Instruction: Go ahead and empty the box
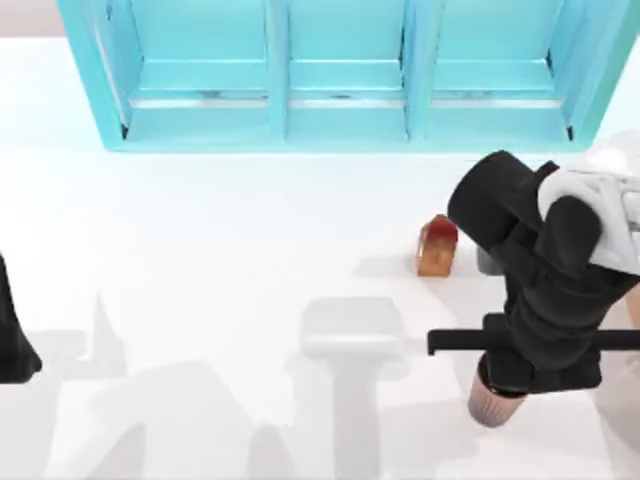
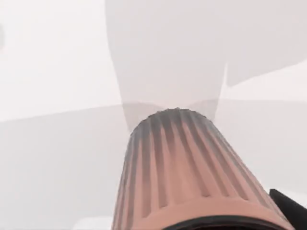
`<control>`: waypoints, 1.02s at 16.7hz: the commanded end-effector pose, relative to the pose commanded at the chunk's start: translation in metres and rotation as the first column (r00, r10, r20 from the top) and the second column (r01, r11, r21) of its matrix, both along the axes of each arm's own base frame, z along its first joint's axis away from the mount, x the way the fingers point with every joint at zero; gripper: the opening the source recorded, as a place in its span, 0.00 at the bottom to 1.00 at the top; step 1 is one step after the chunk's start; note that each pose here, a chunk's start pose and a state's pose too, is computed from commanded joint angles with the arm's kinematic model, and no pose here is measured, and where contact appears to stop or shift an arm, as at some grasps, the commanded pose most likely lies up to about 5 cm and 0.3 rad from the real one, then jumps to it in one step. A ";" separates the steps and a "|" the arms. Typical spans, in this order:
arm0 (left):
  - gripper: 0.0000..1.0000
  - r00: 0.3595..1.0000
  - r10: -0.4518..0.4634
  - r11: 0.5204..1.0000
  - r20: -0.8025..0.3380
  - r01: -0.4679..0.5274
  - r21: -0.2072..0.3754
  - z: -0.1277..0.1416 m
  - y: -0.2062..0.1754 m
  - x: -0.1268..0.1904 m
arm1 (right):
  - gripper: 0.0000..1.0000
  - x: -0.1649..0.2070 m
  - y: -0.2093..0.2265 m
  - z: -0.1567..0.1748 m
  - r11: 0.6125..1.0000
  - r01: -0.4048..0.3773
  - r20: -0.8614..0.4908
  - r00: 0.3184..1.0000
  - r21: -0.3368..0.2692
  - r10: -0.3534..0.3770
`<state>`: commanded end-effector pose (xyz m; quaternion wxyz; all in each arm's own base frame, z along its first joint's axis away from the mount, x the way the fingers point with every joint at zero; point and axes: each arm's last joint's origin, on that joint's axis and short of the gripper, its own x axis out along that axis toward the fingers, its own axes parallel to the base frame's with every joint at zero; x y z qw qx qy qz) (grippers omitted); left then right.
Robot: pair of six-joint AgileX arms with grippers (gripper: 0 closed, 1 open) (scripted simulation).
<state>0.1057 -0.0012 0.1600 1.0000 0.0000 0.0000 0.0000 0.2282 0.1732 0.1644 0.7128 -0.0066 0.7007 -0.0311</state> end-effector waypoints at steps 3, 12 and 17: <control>1.00 1.000 0.000 1.000 0.000 0.000 0.000 0.000 0.000 0.000 | 0.00 -0.001 0.000 -0.009 1.000 -0.001 -0.003 1.000 -0.003 0.001; 1.00 1.000 0.000 1.000 0.000 0.000 0.000 0.000 0.000 0.000 | 0.53 -0.001 0.000 -0.009 1.000 -0.001 -0.003 1.000 -0.003 0.001; 1.00 1.000 0.000 1.000 0.000 0.000 0.000 0.000 0.000 0.000 | 0.90 -0.001 0.000 -0.009 1.000 -0.001 -0.003 1.000 -0.003 0.001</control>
